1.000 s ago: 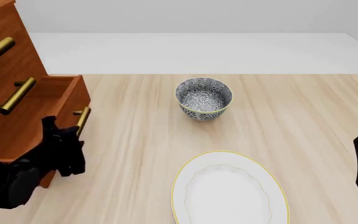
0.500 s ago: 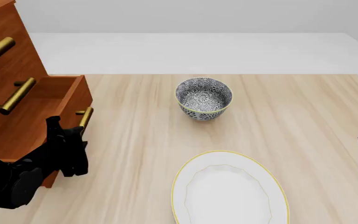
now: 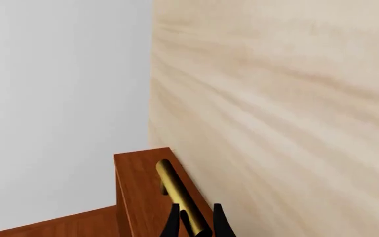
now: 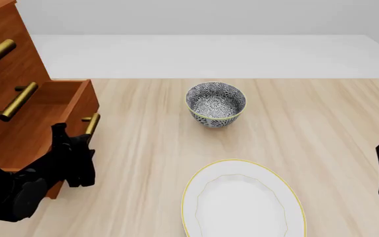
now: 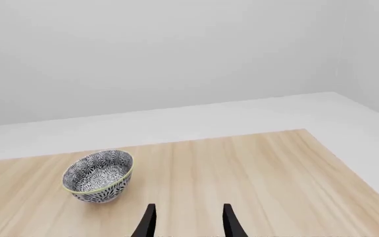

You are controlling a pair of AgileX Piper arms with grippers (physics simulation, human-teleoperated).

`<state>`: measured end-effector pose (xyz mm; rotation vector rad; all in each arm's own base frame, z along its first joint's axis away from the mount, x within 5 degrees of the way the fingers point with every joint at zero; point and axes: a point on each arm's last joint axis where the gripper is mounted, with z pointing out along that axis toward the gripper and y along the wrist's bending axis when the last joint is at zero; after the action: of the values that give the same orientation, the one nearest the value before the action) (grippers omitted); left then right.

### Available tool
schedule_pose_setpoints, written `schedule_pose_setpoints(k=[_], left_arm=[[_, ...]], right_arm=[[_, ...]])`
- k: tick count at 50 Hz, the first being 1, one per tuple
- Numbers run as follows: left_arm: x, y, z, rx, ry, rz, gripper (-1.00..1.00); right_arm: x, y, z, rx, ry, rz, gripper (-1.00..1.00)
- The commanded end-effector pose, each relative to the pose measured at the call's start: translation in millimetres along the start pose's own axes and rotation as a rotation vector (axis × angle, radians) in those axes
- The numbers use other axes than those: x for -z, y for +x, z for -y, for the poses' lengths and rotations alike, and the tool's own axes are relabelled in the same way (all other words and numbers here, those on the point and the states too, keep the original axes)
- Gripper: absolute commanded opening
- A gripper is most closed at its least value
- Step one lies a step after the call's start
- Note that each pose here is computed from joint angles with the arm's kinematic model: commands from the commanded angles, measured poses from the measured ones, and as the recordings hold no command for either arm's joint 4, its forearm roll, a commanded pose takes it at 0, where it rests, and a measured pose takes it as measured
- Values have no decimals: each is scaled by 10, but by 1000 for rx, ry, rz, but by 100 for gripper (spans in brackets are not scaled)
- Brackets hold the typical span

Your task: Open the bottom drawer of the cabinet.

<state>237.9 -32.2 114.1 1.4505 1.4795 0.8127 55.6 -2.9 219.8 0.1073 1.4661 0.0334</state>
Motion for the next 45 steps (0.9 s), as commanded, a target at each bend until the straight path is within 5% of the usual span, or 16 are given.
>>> schedule_pose_setpoints(k=[1, 14, 15, 45], left_arm=[[-65, -157, -354, -26, -200, 64, -100], [-88, -158, -352, -27, -198, 64, -100], [-89, -160, -353, -24, -196, 64, 100], [-81, -164, -343, -36, -196, 65, 100]], right_arm=[[-2, 50, 5, 0, 0, 0, 100], [-6, 51, 5, 0, 0, -1, 100], [-6, 52, 5, 0, 0, -2, 100], [-3, 0, 1, 0, 2, 2, 100]])
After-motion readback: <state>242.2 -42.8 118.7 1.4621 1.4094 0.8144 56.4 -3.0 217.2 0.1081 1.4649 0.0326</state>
